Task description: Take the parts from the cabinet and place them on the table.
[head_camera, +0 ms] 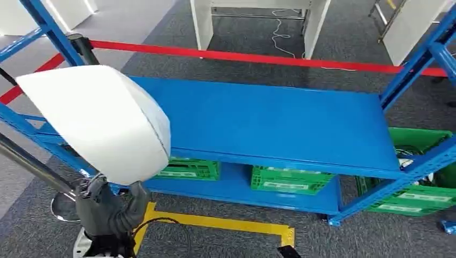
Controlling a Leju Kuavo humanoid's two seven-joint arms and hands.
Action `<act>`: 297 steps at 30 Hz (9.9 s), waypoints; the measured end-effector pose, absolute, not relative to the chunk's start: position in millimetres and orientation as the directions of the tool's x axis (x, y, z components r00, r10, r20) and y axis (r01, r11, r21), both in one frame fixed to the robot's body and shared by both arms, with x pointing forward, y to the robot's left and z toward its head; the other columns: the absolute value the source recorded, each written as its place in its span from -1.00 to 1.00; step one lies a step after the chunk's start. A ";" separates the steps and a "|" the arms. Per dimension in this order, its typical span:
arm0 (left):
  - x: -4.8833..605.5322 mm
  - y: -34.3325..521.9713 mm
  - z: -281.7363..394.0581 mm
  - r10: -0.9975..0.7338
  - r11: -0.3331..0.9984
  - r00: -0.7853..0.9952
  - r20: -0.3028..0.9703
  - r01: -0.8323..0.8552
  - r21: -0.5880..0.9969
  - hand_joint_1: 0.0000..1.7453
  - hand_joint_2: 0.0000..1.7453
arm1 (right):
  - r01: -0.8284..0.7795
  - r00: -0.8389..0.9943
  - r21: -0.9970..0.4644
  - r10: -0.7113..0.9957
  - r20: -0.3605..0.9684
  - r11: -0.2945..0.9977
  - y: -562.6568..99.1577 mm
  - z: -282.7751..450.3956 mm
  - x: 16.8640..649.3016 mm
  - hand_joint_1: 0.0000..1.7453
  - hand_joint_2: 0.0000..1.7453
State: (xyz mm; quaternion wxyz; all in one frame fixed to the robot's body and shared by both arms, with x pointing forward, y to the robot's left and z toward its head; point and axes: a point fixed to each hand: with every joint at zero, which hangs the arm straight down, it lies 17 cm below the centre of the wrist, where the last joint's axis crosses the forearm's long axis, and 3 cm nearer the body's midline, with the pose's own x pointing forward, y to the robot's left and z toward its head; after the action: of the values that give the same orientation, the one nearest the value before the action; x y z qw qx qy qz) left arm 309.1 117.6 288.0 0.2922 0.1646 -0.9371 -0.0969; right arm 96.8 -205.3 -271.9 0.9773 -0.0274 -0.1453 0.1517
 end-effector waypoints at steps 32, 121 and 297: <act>309.9 122.9 286.0 -0.357 0.931 -0.770 0.530 -0.244 0.273 1.00 1.00 | -0.330 0.894 -0.101 0.345 0.285 0.939 -203.7 -270.2 106.6 -1.00 -1.00; 300.8 108.1 291.7 -0.191 0.980 -0.783 0.592 -0.116 0.163 1.00 1.00 | -0.418 0.859 -0.125 0.437 0.269 0.900 -190.3 -271.9 83.6 -1.00 -1.00; 329.4 120.4 264.5 -0.188 0.981 -0.704 0.685 -0.099 0.167 1.00 1.00 | -0.437 0.847 -0.094 0.444 0.290 0.895 -196.8 -270.2 100.7 -1.00 -1.00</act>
State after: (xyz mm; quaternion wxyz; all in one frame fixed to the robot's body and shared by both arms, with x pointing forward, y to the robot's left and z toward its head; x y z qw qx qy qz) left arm 329.4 120.4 264.5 0.3767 0.0778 -0.9212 -0.0588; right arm 100.7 -196.8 -270.2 0.9610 -0.0123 -0.1539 0.2293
